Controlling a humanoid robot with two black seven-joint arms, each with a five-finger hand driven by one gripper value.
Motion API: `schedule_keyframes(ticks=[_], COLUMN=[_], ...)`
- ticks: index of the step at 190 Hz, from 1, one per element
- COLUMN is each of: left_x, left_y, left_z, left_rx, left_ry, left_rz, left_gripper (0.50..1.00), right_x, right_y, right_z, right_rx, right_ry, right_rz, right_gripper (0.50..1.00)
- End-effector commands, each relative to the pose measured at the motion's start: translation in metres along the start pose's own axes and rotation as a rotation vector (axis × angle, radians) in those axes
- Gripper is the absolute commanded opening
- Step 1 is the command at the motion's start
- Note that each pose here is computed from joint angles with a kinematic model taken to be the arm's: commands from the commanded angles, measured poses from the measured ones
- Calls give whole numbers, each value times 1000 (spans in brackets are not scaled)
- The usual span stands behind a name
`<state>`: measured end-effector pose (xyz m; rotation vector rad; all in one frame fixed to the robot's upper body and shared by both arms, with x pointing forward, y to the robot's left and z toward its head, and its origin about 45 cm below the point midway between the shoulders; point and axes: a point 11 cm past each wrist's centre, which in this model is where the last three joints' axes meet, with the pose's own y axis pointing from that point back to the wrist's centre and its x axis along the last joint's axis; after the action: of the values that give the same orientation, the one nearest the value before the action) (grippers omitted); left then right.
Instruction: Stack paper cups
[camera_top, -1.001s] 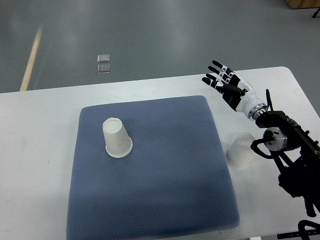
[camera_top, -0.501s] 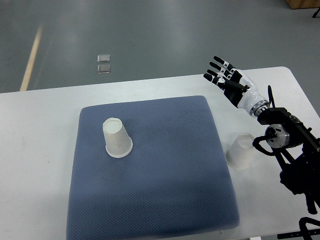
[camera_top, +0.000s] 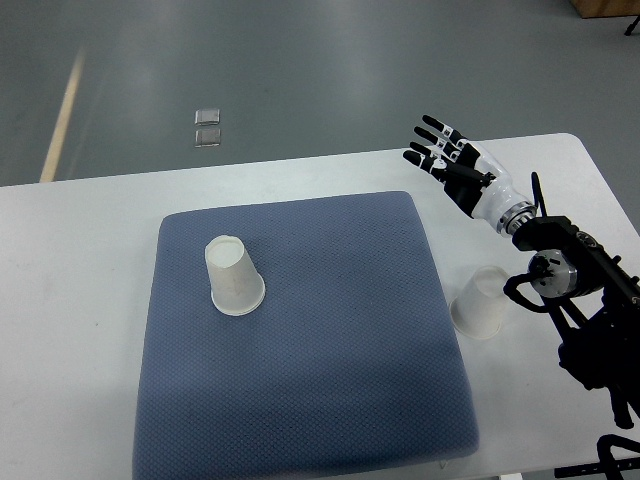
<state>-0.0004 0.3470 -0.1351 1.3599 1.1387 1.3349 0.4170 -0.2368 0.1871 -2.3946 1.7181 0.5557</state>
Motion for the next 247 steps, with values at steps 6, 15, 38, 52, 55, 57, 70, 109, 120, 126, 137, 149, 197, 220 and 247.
schedule_keyframes(ticks=[6, 15, 38, 52, 55, 57, 70, 109, 120, 126, 137, 149, 197, 220, 247], left_x=[0, 0, 0, 0, 0, 0, 0, 0, 0, 0, 0, 0, 0, 0, 0], left_y=[0, 0, 0, 0, 0, 0, 0, 0, 0, 0, 0, 0, 0, 0, 0], left_z=[0, 0, 0, 0, 0, 0, 0, 0, 0, 0, 0, 0, 0, 0, 0], left_rx=[0, 0, 0, 1, 0, 0, 0, 0, 0, 0, 1, 0, 0, 1, 1], left_ry=[0, 0, 0, 0, 0, 0, 0, 0, 0, 0, 0, 0, 0, 0, 0], left_rz=[0, 0, 0, 0, 0, 0, 0, 0, 0, 0, 0, 0, 0, 0, 0], left_gripper=[1000, 1000, 1000, 1000, 1000, 1000, 1000, 1000, 1000, 1000, 1000, 1000, 1000, 1000, 1000], right_x=[0, 0, -2, -5, -5, -6, -5, -5, -6, -8, -9, -11, 2, 15, 28], right_y=[0, 0, 0, 1, 1, 1, 1, 0, 0, 0, -1, -1, 3, 13, 32], right_z=[0, 0, 0, 3, 3, 2, 4, 4, 4, 6, 6, 7, -19, -39, -58], right_rx=[0, 0, -5, -12, -12, -12, -15, -10, -8, -12, -14, -15, 5, -52, -126], right_ry=[-1, 1, 2, 1, 1, 2, -1, -4, -8, -9, -6, -5, 103, 275, 513], right_rz=[-1, -3, -34, -68, -73, -76, -78, -70, -72, -74, -78, -79, -107, -217, -300], right_gripper=[924, 924, 924, 924, 924, 924, 924, 919, 919, 919, 917, 915, 913, 913, 913])
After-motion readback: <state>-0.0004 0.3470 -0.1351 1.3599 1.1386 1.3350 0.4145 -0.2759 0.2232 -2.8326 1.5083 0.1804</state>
